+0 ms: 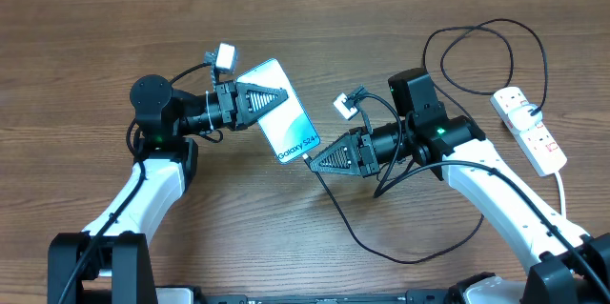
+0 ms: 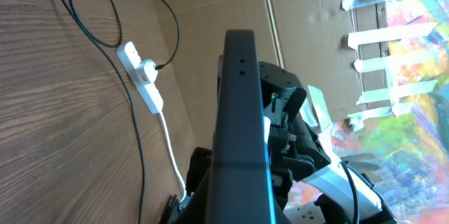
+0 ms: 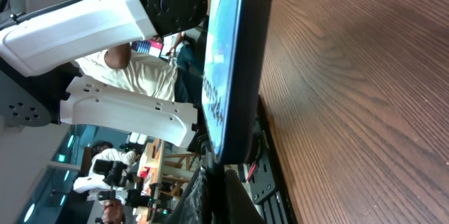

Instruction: Plug charger to phone and switch on socket

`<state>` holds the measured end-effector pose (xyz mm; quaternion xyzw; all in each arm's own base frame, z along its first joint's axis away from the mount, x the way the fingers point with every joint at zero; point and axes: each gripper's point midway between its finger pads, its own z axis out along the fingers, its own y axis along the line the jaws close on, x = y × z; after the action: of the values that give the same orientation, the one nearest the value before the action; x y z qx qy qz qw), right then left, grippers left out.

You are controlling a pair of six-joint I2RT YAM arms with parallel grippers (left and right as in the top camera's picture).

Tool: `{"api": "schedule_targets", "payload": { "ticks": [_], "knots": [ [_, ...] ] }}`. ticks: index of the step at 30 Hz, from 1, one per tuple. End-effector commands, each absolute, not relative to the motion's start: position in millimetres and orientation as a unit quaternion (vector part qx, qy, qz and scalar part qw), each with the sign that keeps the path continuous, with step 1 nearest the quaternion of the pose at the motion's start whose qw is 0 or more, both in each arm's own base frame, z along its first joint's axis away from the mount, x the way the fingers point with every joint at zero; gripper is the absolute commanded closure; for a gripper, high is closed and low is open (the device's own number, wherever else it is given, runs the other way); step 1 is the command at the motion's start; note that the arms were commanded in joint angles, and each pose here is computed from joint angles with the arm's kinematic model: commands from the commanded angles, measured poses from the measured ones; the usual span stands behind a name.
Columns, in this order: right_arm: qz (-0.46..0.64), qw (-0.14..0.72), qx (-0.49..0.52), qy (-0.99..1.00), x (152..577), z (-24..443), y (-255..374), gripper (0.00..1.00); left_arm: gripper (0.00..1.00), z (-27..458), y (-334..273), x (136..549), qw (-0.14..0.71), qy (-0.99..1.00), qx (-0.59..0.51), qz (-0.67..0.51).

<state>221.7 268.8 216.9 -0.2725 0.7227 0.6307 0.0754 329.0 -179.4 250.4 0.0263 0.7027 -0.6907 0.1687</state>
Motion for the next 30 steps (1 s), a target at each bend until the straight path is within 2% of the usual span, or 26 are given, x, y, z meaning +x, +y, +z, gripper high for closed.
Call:
{"api": "schedule_targets", "payload": {
  "ticks": [1, 30],
  "knots": [
    [0.636, 0.075, -0.278, 0.716, 220, 220, 270, 0.96, 0.96, 260, -178, 334, 0.194, 0.699, 0.043, -0.687],
    [0.613, 0.082, -0.267, 0.739, 226, 210, 269, 0.96, 0.96, 256, -181, 336, 0.197, 0.702, 0.037, -0.683]
  ]
}}
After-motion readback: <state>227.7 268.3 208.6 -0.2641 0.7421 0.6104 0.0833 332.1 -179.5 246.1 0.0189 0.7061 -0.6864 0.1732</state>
